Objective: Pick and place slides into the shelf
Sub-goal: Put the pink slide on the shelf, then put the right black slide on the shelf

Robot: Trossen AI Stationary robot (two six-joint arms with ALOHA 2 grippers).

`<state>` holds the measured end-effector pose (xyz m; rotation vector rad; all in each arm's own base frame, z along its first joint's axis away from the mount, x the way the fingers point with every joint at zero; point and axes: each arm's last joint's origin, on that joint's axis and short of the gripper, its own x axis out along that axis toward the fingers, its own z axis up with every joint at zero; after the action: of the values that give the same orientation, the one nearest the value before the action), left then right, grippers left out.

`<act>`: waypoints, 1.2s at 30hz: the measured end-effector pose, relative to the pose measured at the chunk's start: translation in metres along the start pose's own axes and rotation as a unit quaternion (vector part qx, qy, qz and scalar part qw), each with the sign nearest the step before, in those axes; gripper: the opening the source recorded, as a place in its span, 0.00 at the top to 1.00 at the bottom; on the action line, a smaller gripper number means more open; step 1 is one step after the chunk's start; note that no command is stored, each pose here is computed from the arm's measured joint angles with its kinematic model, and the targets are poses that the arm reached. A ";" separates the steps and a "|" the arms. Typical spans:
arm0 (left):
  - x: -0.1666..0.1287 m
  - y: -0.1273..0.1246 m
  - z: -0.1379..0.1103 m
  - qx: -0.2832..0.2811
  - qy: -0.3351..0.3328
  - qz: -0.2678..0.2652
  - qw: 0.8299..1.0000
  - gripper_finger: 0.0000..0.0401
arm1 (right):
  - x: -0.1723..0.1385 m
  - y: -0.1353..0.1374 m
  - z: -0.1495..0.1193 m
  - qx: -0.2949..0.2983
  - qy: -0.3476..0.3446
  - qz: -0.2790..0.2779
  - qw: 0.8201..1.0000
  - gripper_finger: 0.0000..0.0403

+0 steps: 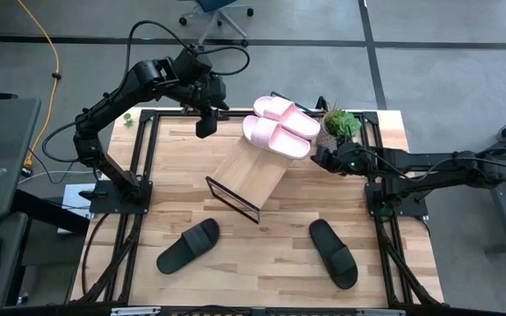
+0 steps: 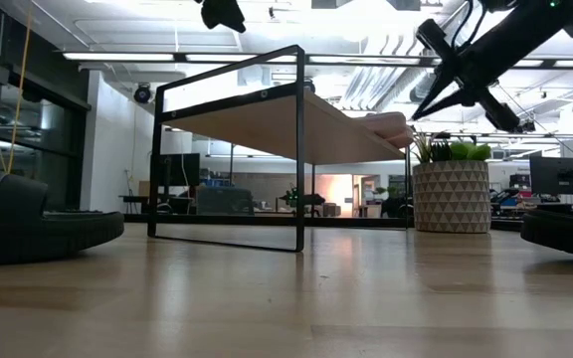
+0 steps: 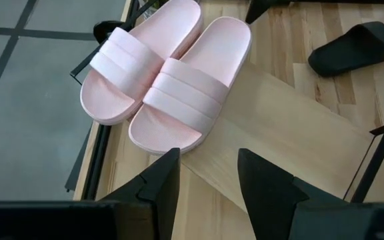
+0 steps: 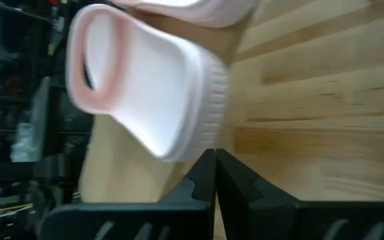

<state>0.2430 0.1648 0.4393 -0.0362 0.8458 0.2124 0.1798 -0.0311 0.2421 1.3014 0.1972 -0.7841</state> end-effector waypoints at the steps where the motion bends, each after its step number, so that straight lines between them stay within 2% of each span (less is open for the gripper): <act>1: 0.000 0.000 0.000 0.000 0.002 0.000 1.000 0.65 | 0.001 0.001 0.000 0.001 0.000 0.003 1.000 0.99; 19: 0.000 0.000 -0.001 0.004 0.006 0.002 1.000 0.65 | 0.019 0.010 -0.004 -0.004 -0.004 0.030 1.000 1.00; 25: 0.000 0.000 -0.001 0.004 0.008 0.001 1.000 0.65 | 0.015 0.011 -0.004 -0.012 -0.013 0.037 0.999 1.00; 33: 0.000 -0.001 -0.003 0.002 0.014 -0.005 1.000 0.65 | 0.012 0.015 -0.007 -0.003 0.052 0.069 0.996 1.00; 36: 0.000 -0.002 -0.004 0.004 0.022 -0.008 1.000 0.65 | 0.013 0.017 -0.008 -0.028 0.074 0.085 0.993 1.00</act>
<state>0.2400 0.1627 0.4365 -0.0401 0.8897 0.1931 0.2021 -0.0280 0.2466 1.3054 0.2227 -0.5349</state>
